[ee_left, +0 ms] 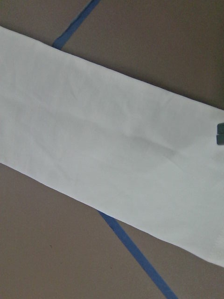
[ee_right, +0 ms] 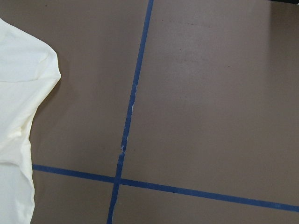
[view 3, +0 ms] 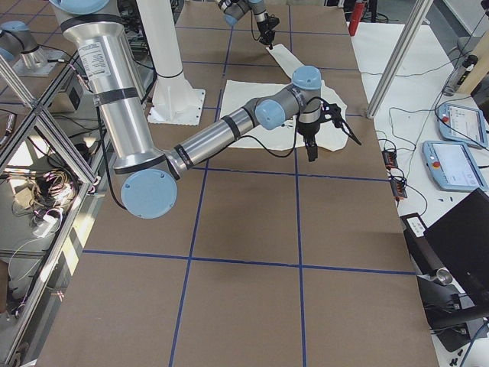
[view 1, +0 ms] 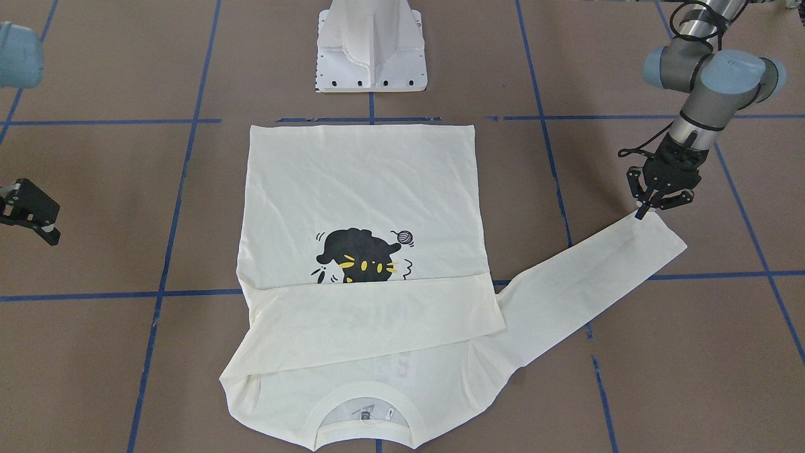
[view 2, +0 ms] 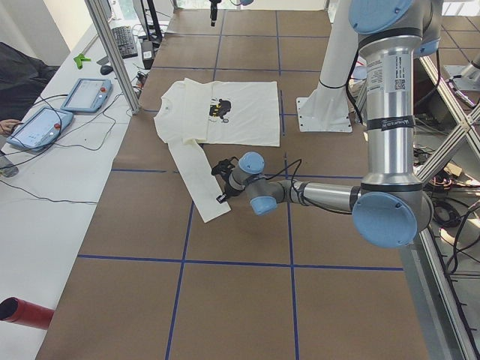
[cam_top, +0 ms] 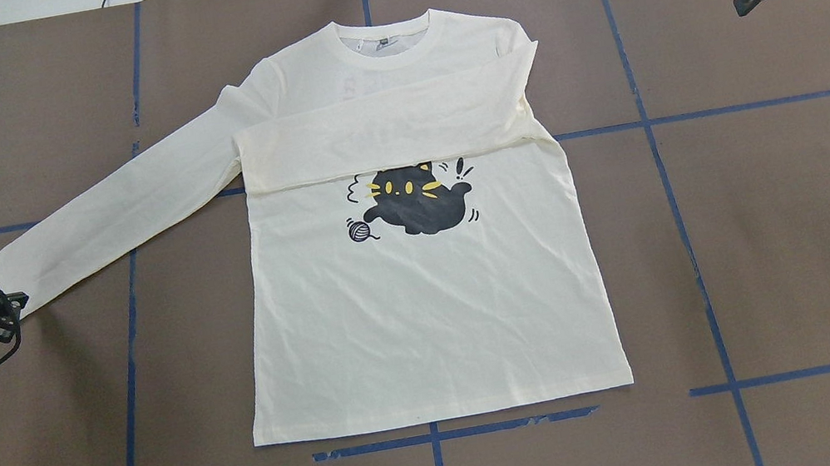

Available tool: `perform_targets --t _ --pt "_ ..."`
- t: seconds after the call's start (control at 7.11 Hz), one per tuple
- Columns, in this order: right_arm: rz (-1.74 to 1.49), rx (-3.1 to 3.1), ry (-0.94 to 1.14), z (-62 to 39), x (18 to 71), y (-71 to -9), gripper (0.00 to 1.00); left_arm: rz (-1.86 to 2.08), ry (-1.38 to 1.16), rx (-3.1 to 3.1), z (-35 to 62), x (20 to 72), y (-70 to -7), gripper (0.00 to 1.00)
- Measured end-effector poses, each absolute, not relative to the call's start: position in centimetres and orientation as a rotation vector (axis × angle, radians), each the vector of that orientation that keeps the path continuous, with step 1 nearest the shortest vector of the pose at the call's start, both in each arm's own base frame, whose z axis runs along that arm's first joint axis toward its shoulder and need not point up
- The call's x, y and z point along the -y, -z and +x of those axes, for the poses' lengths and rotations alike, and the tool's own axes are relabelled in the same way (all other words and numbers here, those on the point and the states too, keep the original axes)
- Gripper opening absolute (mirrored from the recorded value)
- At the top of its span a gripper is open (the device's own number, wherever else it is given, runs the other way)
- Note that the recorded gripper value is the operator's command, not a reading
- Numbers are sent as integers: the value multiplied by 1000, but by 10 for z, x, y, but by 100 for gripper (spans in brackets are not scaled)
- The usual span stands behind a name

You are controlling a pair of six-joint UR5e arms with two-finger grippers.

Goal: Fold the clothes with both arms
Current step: 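Lower the left gripper to the cuff of the other sleeve, then close the left gripper on the sleeve cuff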

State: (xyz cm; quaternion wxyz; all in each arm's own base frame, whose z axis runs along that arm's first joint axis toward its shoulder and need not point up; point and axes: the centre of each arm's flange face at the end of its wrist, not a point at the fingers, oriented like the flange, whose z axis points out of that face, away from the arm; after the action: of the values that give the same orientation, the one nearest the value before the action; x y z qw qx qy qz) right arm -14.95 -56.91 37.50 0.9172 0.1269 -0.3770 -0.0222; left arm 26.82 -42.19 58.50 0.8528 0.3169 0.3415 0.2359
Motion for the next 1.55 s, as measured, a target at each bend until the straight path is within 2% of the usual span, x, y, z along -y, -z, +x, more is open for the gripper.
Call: perform_targets --t 0.56,0.7,0.98,1.12,1.41,1.55 --pt "260 775 45 -150 569 -376 100 641 -492 -699 257 414 -602 89" --pt "260 774 45 -150 569 -376 100 635 -490 -696 255 411 -606 79" --pt "261 774 45 -150 569 -375 100 628 -488 -693 254 410 -610 75" --pt "261 774 45 -150 569 -375 100 624 -488 -691 254 410 -612 67" --pt "260 774 44 -150 568 -376 100 621 -488 -690 255 410 -614 61" --pt "260 774 44 -150 568 -376 100 622 -488 -690 256 410 -614 50"
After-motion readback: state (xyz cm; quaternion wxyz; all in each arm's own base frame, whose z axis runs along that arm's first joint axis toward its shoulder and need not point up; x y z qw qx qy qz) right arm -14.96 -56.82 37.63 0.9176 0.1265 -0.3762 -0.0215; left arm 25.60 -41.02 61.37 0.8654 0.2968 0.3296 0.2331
